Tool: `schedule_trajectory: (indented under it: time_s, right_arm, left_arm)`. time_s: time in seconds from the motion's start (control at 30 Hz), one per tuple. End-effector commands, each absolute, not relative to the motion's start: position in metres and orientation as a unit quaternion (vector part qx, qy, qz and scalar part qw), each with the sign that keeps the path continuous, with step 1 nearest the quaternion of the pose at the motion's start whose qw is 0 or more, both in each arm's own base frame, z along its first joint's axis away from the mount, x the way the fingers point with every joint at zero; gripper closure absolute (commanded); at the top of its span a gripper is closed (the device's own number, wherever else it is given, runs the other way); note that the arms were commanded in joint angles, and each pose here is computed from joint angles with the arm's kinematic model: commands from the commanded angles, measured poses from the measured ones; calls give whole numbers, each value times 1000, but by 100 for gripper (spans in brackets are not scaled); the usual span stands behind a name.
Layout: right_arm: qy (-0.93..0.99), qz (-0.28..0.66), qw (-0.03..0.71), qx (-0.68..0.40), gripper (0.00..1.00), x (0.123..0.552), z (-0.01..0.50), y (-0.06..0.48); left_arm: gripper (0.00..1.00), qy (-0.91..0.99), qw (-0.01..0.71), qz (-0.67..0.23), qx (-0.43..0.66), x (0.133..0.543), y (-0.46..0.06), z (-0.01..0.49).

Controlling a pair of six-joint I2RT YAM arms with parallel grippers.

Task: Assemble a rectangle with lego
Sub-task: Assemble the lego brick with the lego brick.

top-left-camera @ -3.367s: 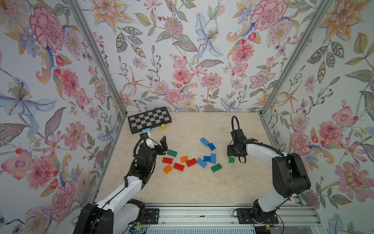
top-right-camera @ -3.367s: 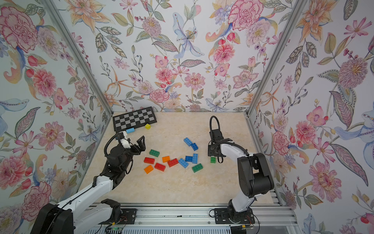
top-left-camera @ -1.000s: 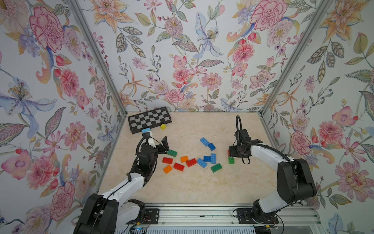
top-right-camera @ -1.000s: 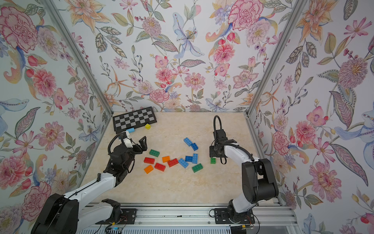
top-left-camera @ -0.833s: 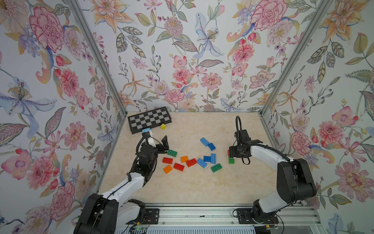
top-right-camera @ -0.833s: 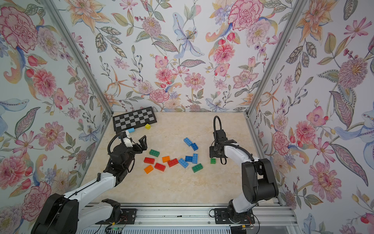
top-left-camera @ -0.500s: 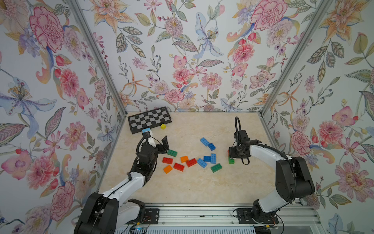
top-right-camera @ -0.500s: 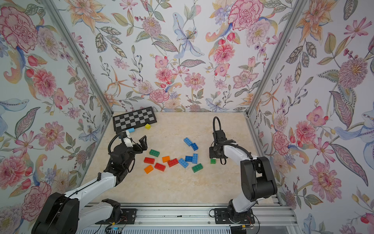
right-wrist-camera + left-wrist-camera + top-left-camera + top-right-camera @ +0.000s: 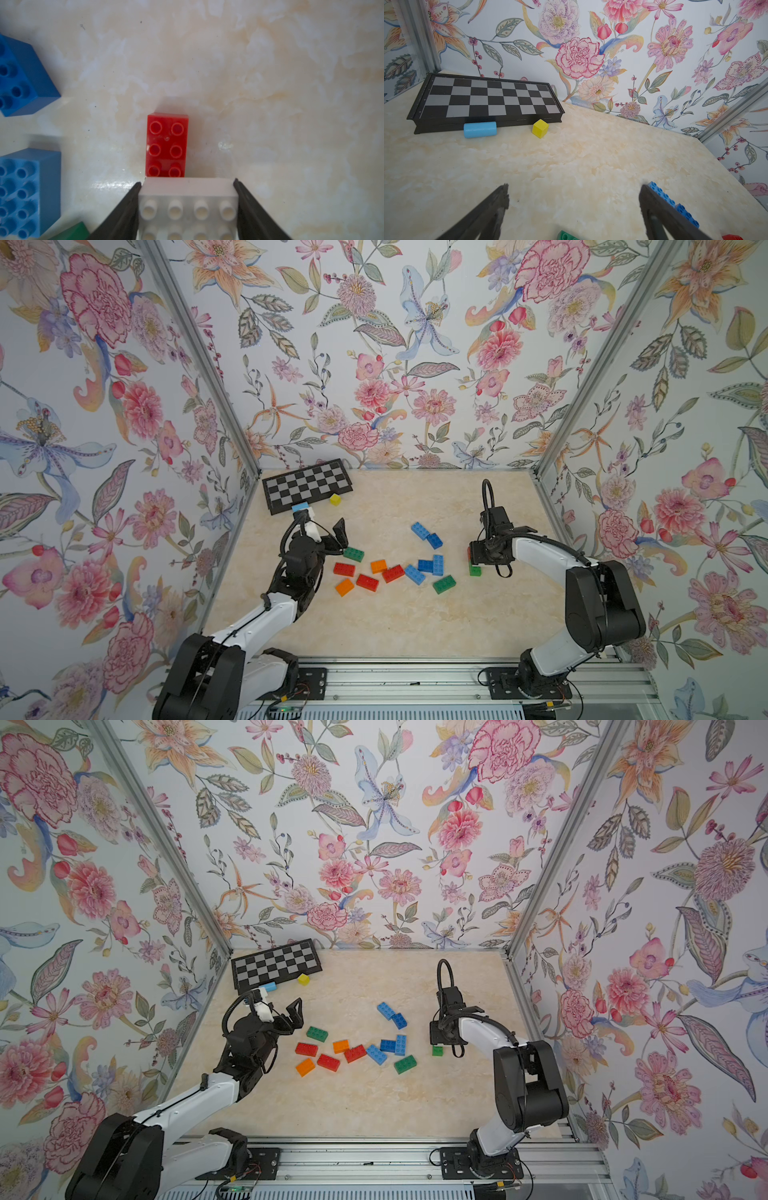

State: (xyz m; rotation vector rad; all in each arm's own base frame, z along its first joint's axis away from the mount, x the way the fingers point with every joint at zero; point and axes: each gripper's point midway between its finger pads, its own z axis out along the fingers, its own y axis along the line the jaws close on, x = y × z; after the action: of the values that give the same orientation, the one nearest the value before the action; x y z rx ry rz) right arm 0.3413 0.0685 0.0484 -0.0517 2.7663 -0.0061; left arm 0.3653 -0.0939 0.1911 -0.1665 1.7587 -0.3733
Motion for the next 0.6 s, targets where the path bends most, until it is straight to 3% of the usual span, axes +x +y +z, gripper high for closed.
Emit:
schedule_trajectory:
  time_s: [0.0, 0.57]
  right_arm:
    - [980, 10, 195, -26, 82, 348, 54, 76]
    - [976, 13, 219, -15, 80, 353, 67, 76]
  left_arm:
    - [1, 753, 628, -180, -78, 370, -99, 202]
    - [1, 754, 626, -183, -77, 369, -100, 200]
